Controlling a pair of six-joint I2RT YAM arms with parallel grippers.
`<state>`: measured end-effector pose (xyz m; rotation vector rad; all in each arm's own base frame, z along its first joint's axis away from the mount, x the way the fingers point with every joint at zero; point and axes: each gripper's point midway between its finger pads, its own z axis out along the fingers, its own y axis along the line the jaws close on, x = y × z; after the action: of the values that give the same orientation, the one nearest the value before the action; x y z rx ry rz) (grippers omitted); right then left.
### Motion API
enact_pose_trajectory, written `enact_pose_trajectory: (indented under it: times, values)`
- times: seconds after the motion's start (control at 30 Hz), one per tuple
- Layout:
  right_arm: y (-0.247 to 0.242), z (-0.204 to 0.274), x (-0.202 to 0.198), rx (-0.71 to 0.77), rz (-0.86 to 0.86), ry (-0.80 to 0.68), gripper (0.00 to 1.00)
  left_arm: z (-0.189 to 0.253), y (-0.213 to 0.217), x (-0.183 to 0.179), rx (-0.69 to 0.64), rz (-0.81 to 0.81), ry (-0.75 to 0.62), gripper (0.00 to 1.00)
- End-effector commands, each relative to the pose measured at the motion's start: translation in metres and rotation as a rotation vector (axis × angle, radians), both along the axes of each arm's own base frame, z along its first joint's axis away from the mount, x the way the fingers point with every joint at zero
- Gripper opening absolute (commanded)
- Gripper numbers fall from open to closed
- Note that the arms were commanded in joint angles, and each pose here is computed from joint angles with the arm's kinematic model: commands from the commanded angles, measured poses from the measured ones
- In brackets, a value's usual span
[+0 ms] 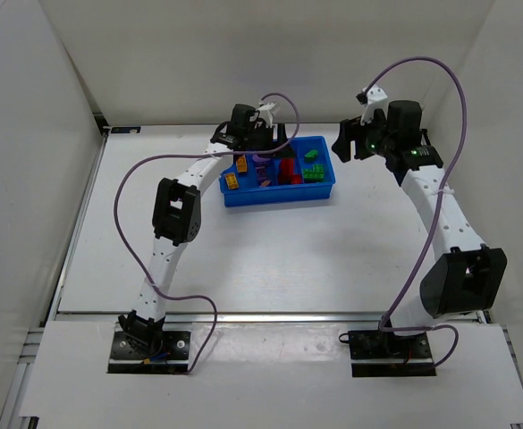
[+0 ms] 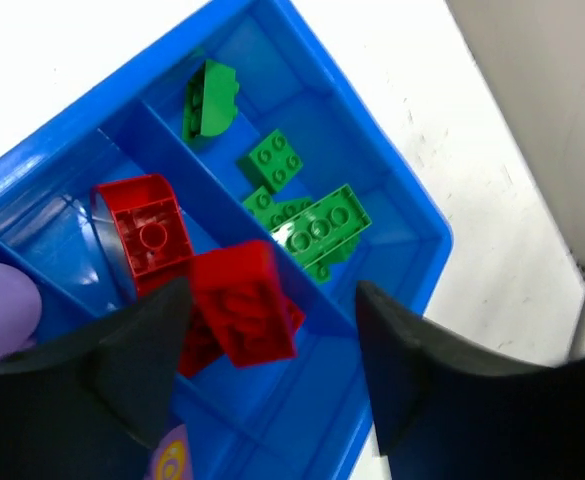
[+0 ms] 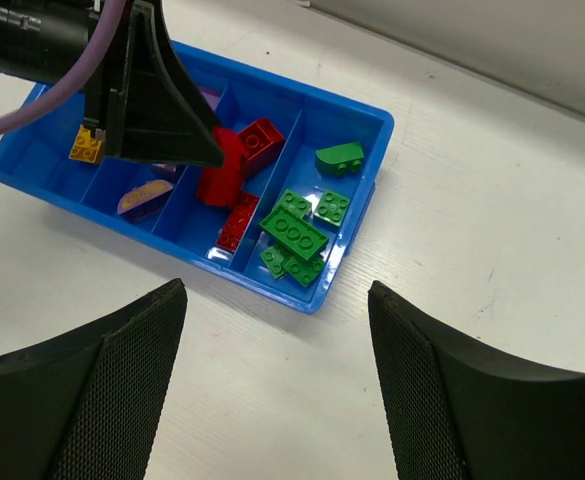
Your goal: Sort the legos into containers by color
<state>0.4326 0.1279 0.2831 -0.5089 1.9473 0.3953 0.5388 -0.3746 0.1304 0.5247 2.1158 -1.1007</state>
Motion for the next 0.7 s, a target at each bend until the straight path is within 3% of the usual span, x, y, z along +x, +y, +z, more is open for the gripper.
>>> enact_pose_trajectory:
  times: [0.0, 0.07, 0.1, 0.27, 0.43, 0.63, 0.67]
  values:
    - [0.004, 0.007, 0.006, 0.025, 0.012, -0.010, 0.77, 0.031, -0.001, 0.008, -0.024, 0.012, -0.069, 0.80]
    - [0.005, 0.004, 0.006, 0.026, 0.014, -0.003, 0.77, 0.036, -0.001, 0.009, -0.025, 0.018, -0.079, 0.97]
    - [0.005, 0.002, 0.007, 0.028, 0.014, -0.002, 0.77, 0.040, 0.000, 0.010, -0.028, 0.024, -0.084, 0.99]
    - [0.006, 0.003, 0.007, 0.027, 0.015, -0.014, 0.77, 0.091, 0.012, 0.017, -0.042, 0.083, -0.172, 0.99]
    - [0.004, 0.006, 0.002, 0.028, 0.012, -0.013, 0.78, 0.199, 0.049, 0.006, -0.050, 0.164, -0.331, 0.99]
    - [-0.018, 0.000, -0.001, 0.100, -0.056, 0.090, 0.89, 0.225, 0.150, -0.017, 0.099, 0.328, -0.316, 0.99]
    - [-0.023, -0.004, -0.004, 0.106, -0.058, 0.113, 0.90, 0.204, 0.178, -0.017, 0.162, 0.360, -0.261, 0.99]
